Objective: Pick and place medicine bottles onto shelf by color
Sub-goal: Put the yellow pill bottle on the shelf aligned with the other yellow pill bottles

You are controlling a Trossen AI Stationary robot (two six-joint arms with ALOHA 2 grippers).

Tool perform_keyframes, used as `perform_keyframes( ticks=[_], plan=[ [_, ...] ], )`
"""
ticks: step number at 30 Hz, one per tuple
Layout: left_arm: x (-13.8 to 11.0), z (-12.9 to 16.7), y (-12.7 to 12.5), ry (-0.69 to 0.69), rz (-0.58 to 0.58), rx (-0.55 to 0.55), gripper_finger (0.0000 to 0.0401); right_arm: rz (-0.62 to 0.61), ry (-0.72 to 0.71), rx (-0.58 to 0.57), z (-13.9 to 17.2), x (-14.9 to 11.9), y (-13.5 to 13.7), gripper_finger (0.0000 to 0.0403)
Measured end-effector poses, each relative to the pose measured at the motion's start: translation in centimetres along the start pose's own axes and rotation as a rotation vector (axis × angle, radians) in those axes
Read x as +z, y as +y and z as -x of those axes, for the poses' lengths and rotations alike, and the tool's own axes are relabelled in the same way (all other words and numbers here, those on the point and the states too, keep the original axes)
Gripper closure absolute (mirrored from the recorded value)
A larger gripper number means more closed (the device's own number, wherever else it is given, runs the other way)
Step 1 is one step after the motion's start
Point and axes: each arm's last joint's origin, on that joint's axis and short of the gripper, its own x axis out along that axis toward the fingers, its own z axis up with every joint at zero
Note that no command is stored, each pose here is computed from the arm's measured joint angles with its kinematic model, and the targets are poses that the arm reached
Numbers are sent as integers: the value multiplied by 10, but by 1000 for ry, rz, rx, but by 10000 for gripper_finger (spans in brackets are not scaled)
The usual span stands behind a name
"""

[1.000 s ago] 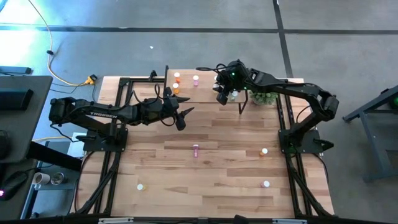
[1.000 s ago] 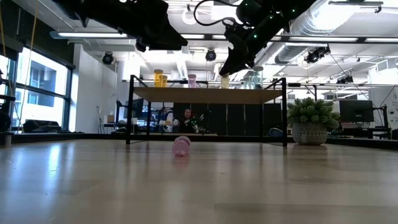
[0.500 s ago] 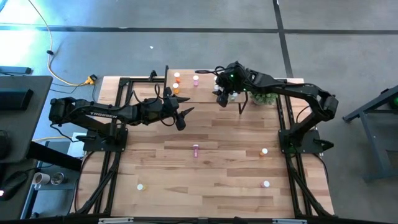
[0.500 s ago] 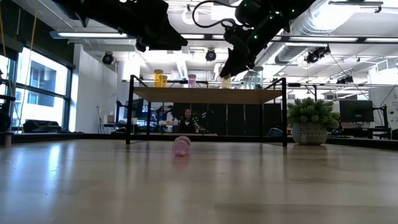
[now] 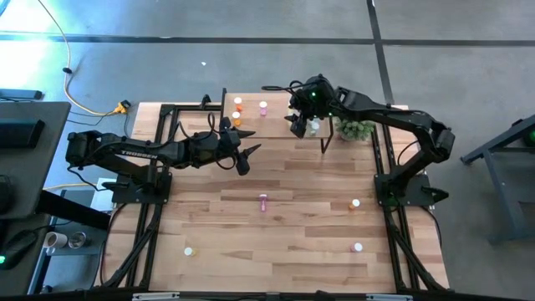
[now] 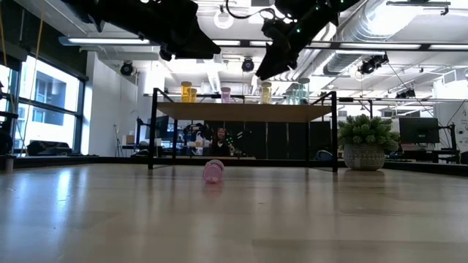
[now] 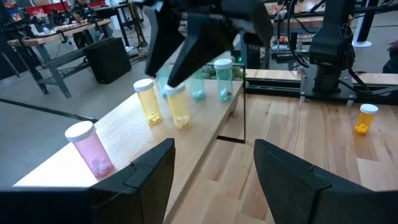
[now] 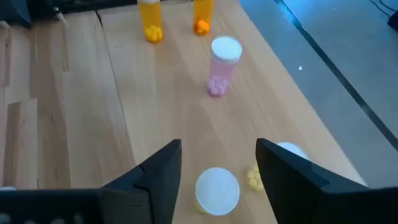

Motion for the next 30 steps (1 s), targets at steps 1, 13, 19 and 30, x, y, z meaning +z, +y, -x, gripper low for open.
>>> perform_keyframes(
  ticks=[1,13,19,30],
  plan=[
    [0,0,0,0,0,0,192,0,0,0,2,2,0,205],
    [0,0,0,1,0,0,192,106,87,-66,34,24,-5,205],
    [-1,4,2,36,-19,5,192,108,81,-72,52,38,-6,205],
    [10,61,-2,129,117,-85,192,99,119,45,56,39,31,205]
  ],
)
